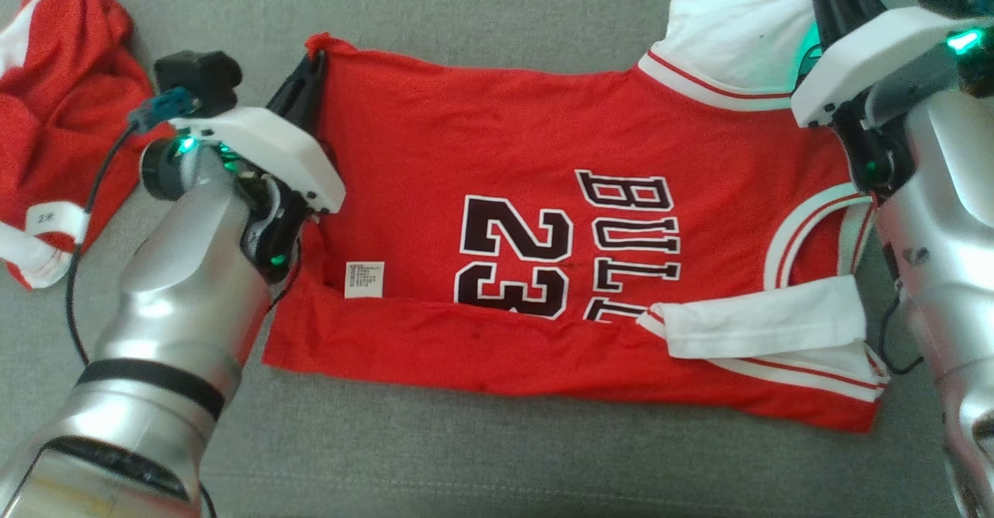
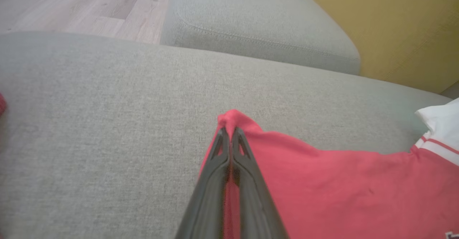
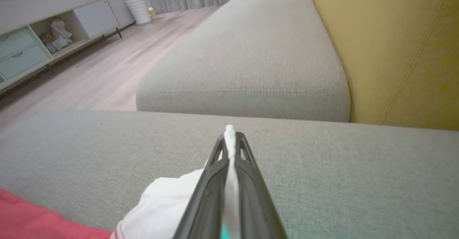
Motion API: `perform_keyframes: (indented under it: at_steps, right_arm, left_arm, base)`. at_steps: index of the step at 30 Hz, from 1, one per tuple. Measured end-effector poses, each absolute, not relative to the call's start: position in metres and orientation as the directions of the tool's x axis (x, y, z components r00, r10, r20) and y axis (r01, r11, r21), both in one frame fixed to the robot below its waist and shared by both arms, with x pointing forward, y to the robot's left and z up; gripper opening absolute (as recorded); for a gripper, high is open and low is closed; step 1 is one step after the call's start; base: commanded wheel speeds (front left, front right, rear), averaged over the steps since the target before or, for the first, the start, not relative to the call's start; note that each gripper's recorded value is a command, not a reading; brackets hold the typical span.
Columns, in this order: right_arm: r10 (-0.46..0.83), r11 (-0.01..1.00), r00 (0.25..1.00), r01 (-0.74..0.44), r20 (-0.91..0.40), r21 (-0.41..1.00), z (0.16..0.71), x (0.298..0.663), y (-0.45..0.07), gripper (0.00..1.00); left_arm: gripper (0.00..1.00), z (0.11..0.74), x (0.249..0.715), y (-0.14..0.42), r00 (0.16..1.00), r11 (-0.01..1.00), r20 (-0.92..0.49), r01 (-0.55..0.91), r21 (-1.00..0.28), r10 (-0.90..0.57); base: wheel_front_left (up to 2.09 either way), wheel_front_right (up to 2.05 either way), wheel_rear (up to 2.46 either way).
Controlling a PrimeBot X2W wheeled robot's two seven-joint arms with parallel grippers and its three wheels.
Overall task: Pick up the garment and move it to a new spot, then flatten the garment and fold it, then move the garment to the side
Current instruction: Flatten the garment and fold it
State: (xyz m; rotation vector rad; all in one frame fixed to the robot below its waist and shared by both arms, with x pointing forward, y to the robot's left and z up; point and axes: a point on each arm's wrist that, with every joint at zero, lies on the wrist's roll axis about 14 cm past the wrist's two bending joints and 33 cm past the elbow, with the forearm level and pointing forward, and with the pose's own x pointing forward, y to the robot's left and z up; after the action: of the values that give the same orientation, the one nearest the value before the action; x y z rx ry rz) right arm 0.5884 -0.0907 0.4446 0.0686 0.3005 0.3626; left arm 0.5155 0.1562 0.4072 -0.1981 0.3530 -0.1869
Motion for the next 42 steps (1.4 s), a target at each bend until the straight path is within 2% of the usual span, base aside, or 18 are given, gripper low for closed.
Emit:
perform_keyframes:
  at_steps: [5, 15, 22, 27, 28, 29, 30, 31, 37, 42]
  right_arm:
    - [0.351, 0.932, 0.918, -0.322, -0.186, 0.168, 0.474, 0.573, -0.101, 0.0]
    - [0.298, 0.938, 0.94, -0.256, -0.165, 0.234, 0.469, 0.506, -0.122, 0.0]
    - [0.272, 0.936, 0.905, -0.17, -0.327, 0.309, 0.421, 0.424, -0.122, 0.0]
    - [0.228, 0.95, 0.897, -0.119, -0.378, 0.289, 0.411, 0.396, -0.133, 0.0]
    - [0.22, 0.954, 0.894, -0.113, -0.39, 0.279, 0.41, 0.392, -0.136, 0.13]
    - [0.218, 0.955, 0.889, -0.11, -0.402, 0.275, 0.407, 0.389, -0.136, 0.56]
    - [0.217, 0.955, 0.883, -0.104, -0.416, 0.278, 0.404, 0.385, -0.136, 1.0]
    - [0.216, 0.956, 0.875, -0.098, -0.434, 0.278, 0.4, 0.38, -0.136, 1.0]
    - [0.2, 0.962, 0.876, -0.091, -0.439, 0.257, 0.399, 0.365, -0.139, 1.0]
    - [0.193, 0.972, 0.94, -0.144, -0.281, 0.185, 0.442, 0.378, -0.138, 1.0]
  left_arm:
    - [0.0, 0.428, 0.511, 0.157, 0.942, 0.959, -0.259, 0.155, -0.236, -0.215]
    - [0.0, 0.412, 0.468, 0.155, 0.939, 0.939, -0.281, 0.101, -0.328, -0.199]
    - [0.0, 0.399, 0.437, 0.153, 0.937, 0.91, -0.302, 0.041, -0.412, -0.179]
    - [0.0, 0.382, 0.414, 0.155, 0.916, 0.9, -0.366, -0.016, -0.436, -0.161]
    - [0.0, 0.379, 0.409, 0.157, 0.91, 0.903, -0.383, -0.024, -0.429, -0.157]
    - [0.24, 0.375, 0.406, 0.158, 0.906, 0.906, -0.397, -0.035, -0.422, -0.149]
    - [0.72, 0.373, 0.403, 0.16, 0.903, 0.908, -0.404, -0.043, -0.417, -0.143]
    - [1.0, 0.372, 0.4, 0.161, 0.901, 0.911, -0.411, -0.046, -0.41, -0.139]
    - [1.0, 0.375, 0.393, 0.165, 0.908, 0.935, -0.407, -0.049, -0.351, -0.105]
    - [1.0, 0.394, 0.385, 0.176, 0.938, 0.97, -0.346, -0.05, -0.239, -0.037]
  base:
    - [0.0, 0.0, 0.0]
    - [0.0, 0.0, 0.0]
    - [0.0, 0.0, 0.0]
    - [0.0, 0.0, 0.0]
    - [0.0, 0.0, 0.0]
    - [0.0, 0.0, 0.0]
    - [0.0, 0.0, 0.0]
    - [0.0, 0.0, 0.0]
    - [0.0, 0.0, 0.0]
    - [0.0, 0.0, 0.0]
